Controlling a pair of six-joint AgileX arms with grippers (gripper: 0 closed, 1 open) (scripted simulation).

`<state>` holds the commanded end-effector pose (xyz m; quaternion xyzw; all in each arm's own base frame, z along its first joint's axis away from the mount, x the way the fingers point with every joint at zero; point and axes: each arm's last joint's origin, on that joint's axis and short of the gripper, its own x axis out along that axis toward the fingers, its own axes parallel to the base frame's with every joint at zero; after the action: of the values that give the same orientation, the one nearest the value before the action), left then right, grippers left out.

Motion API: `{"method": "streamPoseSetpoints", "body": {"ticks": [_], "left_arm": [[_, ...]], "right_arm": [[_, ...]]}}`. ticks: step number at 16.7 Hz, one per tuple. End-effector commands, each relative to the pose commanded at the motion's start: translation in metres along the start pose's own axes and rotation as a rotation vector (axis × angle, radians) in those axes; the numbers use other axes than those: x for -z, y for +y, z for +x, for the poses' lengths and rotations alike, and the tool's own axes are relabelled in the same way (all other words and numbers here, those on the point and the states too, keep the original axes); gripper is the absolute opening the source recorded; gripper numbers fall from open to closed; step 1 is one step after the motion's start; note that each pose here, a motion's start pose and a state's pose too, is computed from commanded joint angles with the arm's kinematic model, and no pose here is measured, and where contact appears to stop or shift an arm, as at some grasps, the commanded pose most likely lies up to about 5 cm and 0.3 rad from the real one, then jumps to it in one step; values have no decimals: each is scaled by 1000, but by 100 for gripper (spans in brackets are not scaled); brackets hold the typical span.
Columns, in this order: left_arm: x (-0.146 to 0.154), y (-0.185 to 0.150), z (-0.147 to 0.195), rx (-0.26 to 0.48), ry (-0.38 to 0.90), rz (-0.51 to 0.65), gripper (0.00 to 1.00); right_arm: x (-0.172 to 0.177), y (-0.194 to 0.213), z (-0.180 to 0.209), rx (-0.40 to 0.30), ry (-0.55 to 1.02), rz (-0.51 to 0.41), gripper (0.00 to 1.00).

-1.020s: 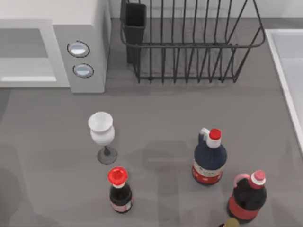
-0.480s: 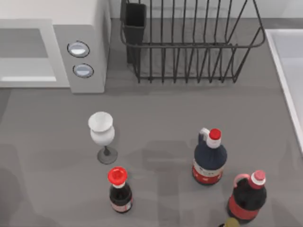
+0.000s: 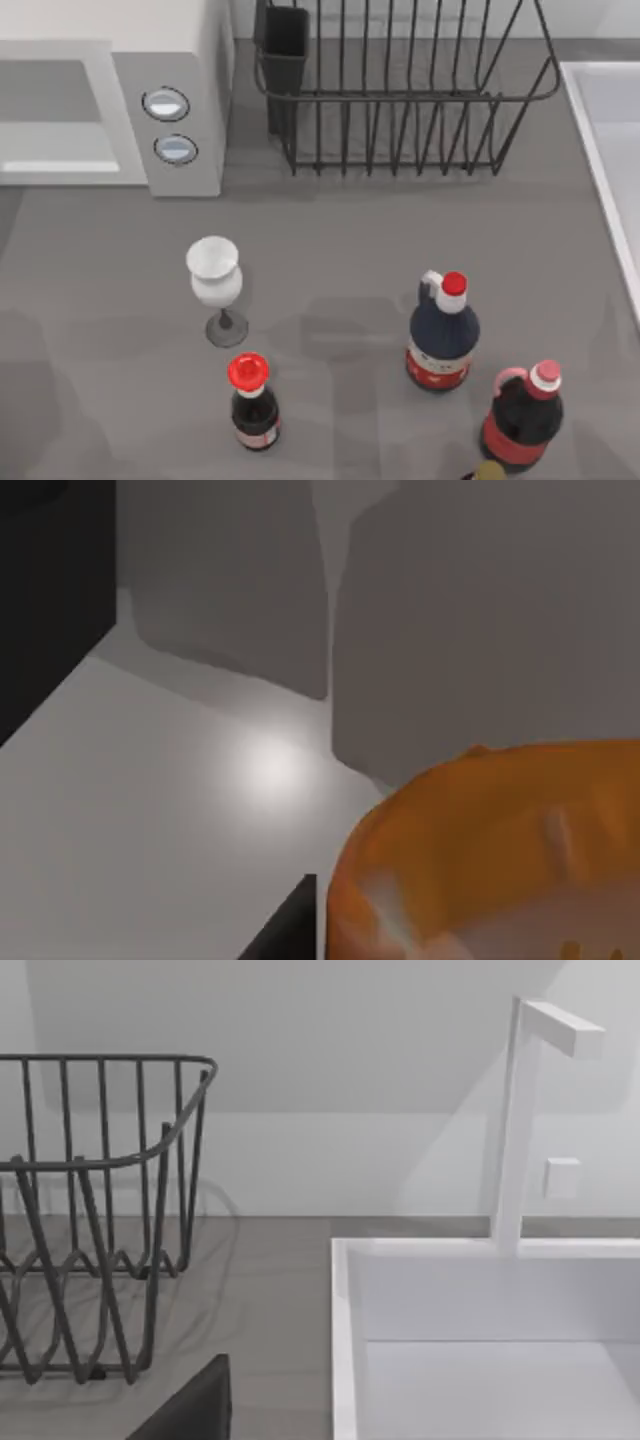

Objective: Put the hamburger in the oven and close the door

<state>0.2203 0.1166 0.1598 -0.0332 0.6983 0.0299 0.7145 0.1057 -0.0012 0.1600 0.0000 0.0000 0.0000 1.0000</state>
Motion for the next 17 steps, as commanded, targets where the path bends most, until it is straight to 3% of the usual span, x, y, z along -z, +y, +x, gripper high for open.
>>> {"method": "streamPoseSetpoints", "body": {"ticks": [6, 12, 17], "left_arm": [[4, -3, -54, -6, -13, 1, 0], [2, -3, -51, -4, -16, 5, 0], [-31, -7, -39, -10, -174, 65, 0]], "right_arm": [[0, 0, 0, 0, 0, 0, 100], [0, 0, 0, 0, 0, 0, 100], [0, 0, 0, 0, 0, 0, 100]]}}
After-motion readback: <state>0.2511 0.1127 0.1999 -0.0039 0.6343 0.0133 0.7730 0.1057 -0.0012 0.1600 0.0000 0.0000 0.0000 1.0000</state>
